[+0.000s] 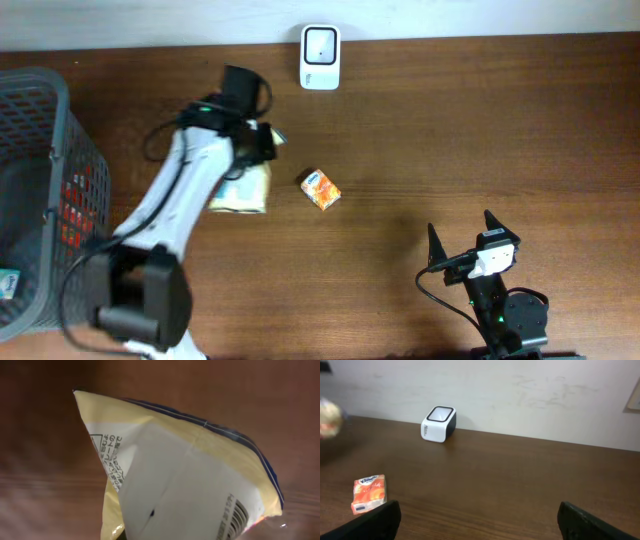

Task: Scan the item barcode
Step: 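Lift the white snack bag out and drop it beside the tissue pack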

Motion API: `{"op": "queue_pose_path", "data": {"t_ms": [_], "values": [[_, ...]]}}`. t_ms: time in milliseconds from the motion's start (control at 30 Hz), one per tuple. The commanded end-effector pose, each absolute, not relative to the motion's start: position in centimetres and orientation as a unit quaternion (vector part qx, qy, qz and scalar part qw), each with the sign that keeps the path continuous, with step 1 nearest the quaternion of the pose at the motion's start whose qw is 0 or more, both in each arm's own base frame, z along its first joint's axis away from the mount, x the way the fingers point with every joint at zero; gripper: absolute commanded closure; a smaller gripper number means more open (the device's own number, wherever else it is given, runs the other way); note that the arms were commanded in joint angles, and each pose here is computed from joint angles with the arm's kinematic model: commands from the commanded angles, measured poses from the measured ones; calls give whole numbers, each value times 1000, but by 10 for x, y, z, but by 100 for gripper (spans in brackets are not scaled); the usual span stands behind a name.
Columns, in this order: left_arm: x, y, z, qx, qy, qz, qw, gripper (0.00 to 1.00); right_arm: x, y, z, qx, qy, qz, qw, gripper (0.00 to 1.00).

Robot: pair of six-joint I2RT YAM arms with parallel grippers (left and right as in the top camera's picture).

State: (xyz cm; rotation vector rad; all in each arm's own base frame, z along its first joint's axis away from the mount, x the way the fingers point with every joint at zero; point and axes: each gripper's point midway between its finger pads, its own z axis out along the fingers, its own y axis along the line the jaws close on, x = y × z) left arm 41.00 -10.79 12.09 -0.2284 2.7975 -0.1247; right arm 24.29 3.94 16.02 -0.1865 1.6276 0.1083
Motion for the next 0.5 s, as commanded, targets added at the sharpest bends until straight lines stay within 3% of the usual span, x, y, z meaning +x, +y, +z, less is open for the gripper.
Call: {"op": "queue_pose_path", "data": {"t_ms": [0, 33, 67, 100, 133, 167, 233, 367, 467], "values": [[413, -119, 89, -117, 983, -39, 139, 100, 243, 38, 158, -78, 727, 48, 680, 1], [412, -124, 83, -112, 984, -39, 133, 95, 243, 38, 158, -78, 727, 48, 680, 1], [411, -129, 79, -106, 985, -38, 130, 76, 243, 38, 158, -78, 727, 48, 680, 1], [412, -133, 79, -101, 985, -39, 133, 33, 243, 38, 158, -78, 727, 48, 680, 1], [415, -132, 83, -87, 985, -37, 141, 10, 243, 38, 158, -78, 727, 48, 680, 1], [421, -131, 91, -69, 985, -36, 152, 1, 243, 38, 158, -78, 727, 48, 680, 1], [438, -122, 129, -53, 980, -41, 188, 1, 243, 38, 158, -78, 727, 48, 680, 1], [462, -76, 258, -94, 945, -61, 306, 1, 243, 38, 158, -78, 727, 48, 680, 1], [437, 21, 347, -191, 901, 11, 389, 1, 243, 38, 158, -78, 727, 48, 680, 1]]}}
